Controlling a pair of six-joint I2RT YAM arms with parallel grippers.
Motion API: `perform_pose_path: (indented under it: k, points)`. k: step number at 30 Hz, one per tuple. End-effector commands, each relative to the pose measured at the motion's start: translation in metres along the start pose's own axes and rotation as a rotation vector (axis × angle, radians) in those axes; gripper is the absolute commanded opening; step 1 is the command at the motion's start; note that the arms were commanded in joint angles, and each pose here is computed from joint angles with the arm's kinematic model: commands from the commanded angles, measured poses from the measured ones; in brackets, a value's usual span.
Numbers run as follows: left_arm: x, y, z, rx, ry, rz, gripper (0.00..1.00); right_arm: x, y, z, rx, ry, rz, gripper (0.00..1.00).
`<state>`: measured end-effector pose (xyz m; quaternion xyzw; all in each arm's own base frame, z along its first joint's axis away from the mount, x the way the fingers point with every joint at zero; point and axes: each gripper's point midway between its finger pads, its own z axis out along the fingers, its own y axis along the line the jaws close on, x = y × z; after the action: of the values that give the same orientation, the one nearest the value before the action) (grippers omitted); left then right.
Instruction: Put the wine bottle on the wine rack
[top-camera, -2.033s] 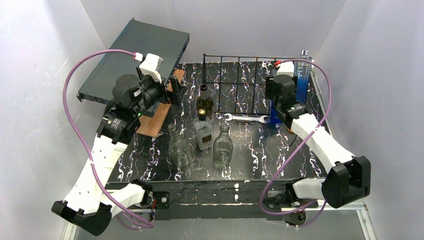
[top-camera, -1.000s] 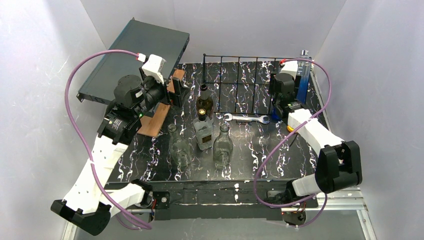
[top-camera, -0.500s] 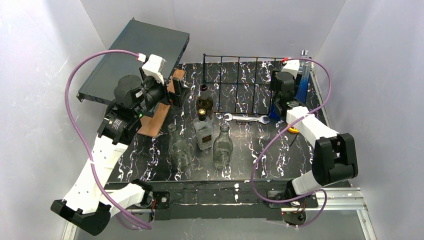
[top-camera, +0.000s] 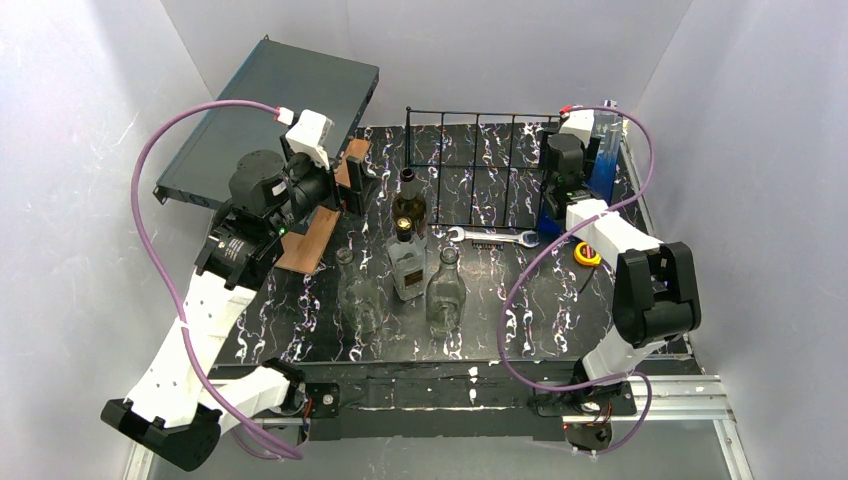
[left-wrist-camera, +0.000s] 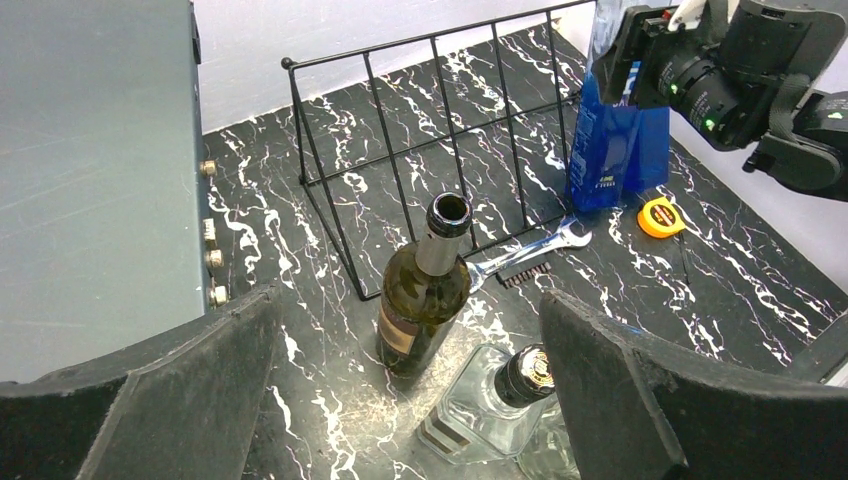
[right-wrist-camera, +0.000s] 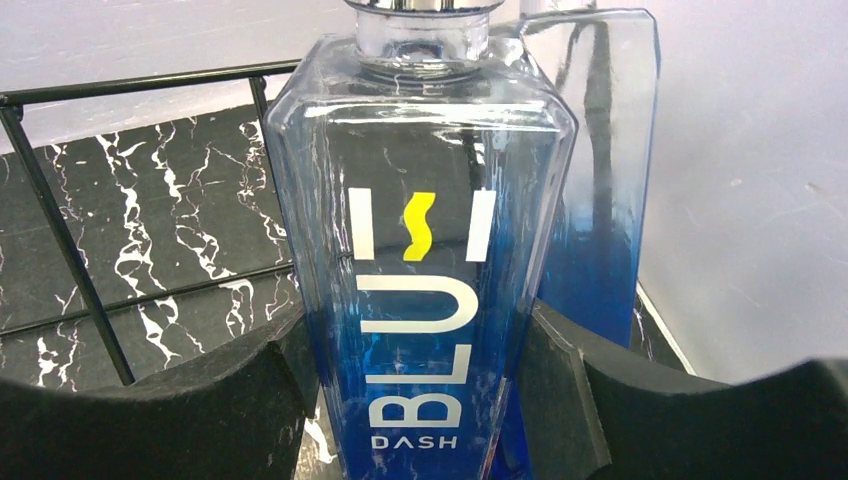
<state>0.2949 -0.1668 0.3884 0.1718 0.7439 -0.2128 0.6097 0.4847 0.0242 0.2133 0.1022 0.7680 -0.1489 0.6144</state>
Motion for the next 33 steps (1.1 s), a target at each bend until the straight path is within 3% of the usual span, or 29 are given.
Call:
perform_pose_path:
  k: [1,26,33]
  points:
    - [-0.014,-0.002,-0.01,-0.002,-0.037,0.019,0.99,0.017,0.015,0.01,-0.037,0.052,-0.044,0.01]
    - [-0.014,-0.004,-0.011,0.0,-0.036,0.024,0.99,0.022,0.027,0.038,-0.108,0.061,-0.112,0.01]
    - [-0.014,-0.004,-0.011,0.0,-0.035,0.024,0.99,0.027,0.026,0.041,-0.099,0.082,-0.124,0.21]
